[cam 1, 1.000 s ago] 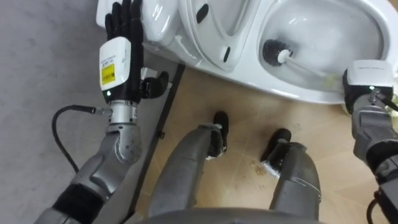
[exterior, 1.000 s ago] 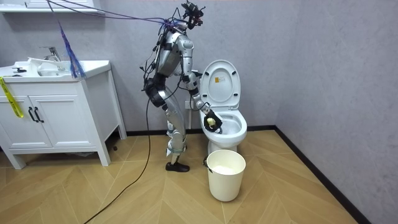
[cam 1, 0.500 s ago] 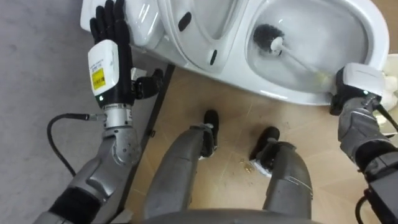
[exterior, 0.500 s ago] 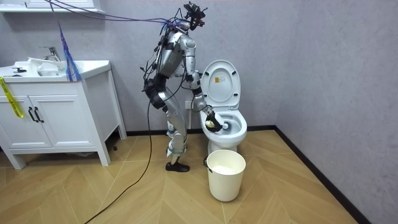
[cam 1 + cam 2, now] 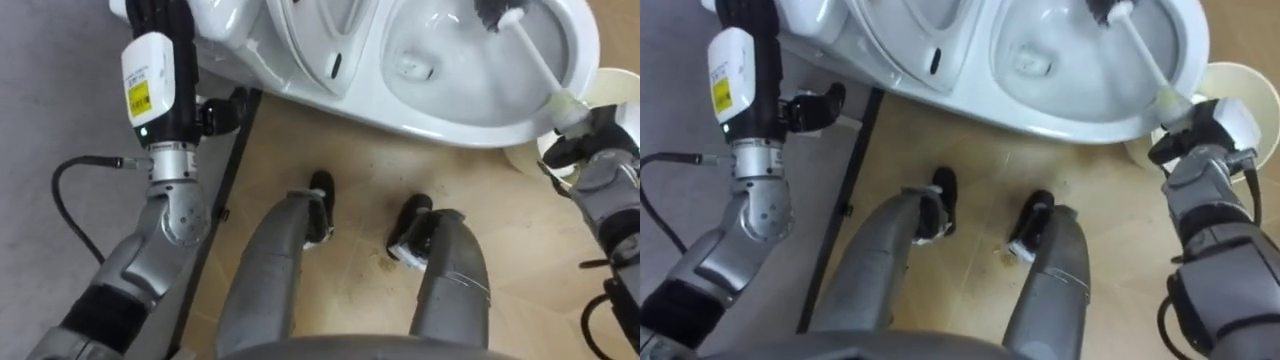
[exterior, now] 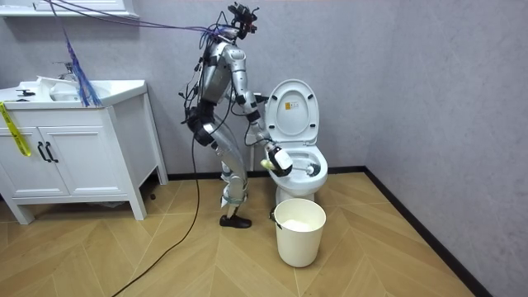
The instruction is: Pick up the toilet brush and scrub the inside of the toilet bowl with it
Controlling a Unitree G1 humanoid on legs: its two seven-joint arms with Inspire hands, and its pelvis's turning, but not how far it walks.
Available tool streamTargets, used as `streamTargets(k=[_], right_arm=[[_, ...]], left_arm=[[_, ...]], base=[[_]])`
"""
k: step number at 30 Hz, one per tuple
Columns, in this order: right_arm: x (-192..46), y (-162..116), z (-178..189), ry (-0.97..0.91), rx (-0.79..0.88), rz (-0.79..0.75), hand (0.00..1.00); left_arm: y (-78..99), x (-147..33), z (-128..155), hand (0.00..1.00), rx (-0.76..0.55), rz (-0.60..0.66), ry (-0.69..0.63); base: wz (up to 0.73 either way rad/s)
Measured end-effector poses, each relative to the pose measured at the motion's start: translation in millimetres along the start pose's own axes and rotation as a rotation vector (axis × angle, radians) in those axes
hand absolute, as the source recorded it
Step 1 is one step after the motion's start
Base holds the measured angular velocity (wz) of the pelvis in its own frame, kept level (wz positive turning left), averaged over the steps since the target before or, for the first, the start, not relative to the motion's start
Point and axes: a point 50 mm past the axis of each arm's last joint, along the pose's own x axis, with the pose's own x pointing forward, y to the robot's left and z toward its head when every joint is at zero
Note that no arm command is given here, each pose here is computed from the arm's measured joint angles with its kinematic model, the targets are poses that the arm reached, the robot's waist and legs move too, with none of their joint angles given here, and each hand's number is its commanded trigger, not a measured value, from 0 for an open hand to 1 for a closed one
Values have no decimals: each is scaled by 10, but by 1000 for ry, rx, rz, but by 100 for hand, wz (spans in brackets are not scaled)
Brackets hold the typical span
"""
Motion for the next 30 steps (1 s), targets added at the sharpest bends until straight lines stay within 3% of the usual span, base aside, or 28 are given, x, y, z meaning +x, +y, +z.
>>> streamTargets(k=[4,9,16,19,21,24,30], right_arm=[[-64,132,-275,82,21,72,100],[-226,313,-755,206,21,155,100],[-583,662,-1277,316,-24,286,100],[-815,814,-1530,372,-8,330,100],[-975,911,-1665,392,-18,365,100],[-1148,975,-1840,419,-61,397,100],[-1221,1033,-1844,410,-29,392,100]], left_arm=[[-87,-75,-113,0,34,-74,44],[-189,-313,-333,0,64,-184,137],[-152,-842,-793,0,118,-281,383],[-100,-1217,-1008,0,138,-312,553],[-27,-1658,-1153,0,159,-357,728],[14,-2076,-1282,0,157,-374,931],[23,-2312,-1319,0,34,-288,1125]], base=[[-5],[-4],[0],[17],[2],[25],[13]])
